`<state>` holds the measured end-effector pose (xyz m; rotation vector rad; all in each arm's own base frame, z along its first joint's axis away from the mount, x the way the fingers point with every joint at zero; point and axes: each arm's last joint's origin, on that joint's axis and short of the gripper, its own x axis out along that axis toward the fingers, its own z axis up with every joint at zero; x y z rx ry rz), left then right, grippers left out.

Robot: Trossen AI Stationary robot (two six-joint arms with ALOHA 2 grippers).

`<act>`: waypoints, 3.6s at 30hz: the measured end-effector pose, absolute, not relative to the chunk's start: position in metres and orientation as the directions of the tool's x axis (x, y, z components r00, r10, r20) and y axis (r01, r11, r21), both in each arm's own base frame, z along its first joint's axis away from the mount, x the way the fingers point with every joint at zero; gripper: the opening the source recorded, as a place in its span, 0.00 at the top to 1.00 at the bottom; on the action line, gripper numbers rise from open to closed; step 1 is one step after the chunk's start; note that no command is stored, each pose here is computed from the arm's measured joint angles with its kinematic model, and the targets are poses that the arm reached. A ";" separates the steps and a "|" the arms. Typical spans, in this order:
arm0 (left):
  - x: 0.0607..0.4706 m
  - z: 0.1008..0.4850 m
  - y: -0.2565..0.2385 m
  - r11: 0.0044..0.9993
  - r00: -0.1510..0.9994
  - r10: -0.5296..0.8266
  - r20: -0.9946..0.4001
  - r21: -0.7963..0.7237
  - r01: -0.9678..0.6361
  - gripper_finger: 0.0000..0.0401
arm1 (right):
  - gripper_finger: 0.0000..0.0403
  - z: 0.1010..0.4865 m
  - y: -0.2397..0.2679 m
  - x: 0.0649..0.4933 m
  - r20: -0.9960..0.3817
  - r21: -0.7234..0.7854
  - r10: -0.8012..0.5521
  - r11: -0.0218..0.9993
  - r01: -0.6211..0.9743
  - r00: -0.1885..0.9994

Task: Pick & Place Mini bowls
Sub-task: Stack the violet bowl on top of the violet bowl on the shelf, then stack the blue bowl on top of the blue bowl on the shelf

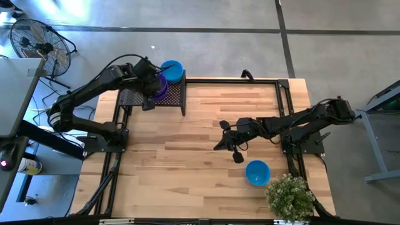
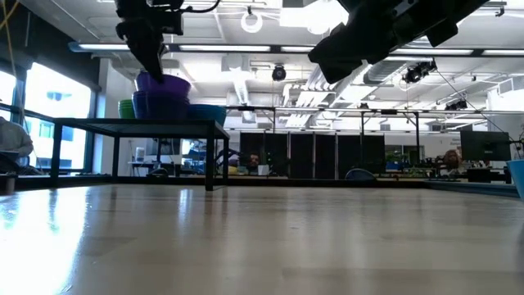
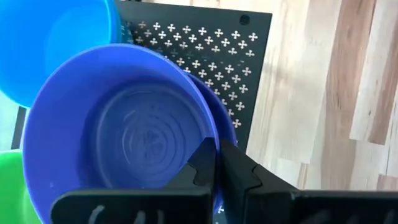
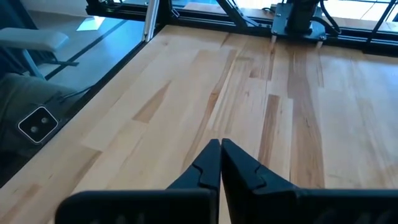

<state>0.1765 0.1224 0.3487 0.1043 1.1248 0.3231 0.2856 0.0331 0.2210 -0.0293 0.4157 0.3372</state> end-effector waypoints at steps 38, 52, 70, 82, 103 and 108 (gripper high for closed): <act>0.154 0.366 0.101 0.967 0.622 0.247 -0.743 0.144 -0.212 0.70 | 1.00 0.220 0.033 0.285 -0.409 0.074 0.310 0.949 -0.308 0.858; 0.209 0.259 0.042 0.996 0.984 -0.012 -0.179 0.083 0.027 0.98 | 0.99 0.216 0.057 0.234 -0.728 0.293 0.143 0.949 0.116 0.670; 0.232 0.221 0.007 0.995 0.989 -0.010 -0.148 0.099 0.024 0.99 | 0.67 0.211 0.097 0.145 -0.963 0.249 0.252 0.700 0.669 0.095; 0.233 0.219 0.007 0.995 0.987 -0.010 -0.161 0.096 0.026 0.99 | 0.71 0.168 0.103 0.141 -0.941 0.332 0.267 0.622 0.709 0.206; 0.232 0.217 0.007 0.996 0.983 -0.012 -0.185 0.086 0.028 0.99 | 0.99 0.203 0.074 0.191 -0.824 0.526 0.205 0.623 0.579 0.528; 0.232 0.216 0.007 0.996 0.980 -0.012 -0.200 0.083 0.029 0.99 | 0.97 0.208 0.072 0.195 -0.833 0.532 0.268 0.626 0.570 0.483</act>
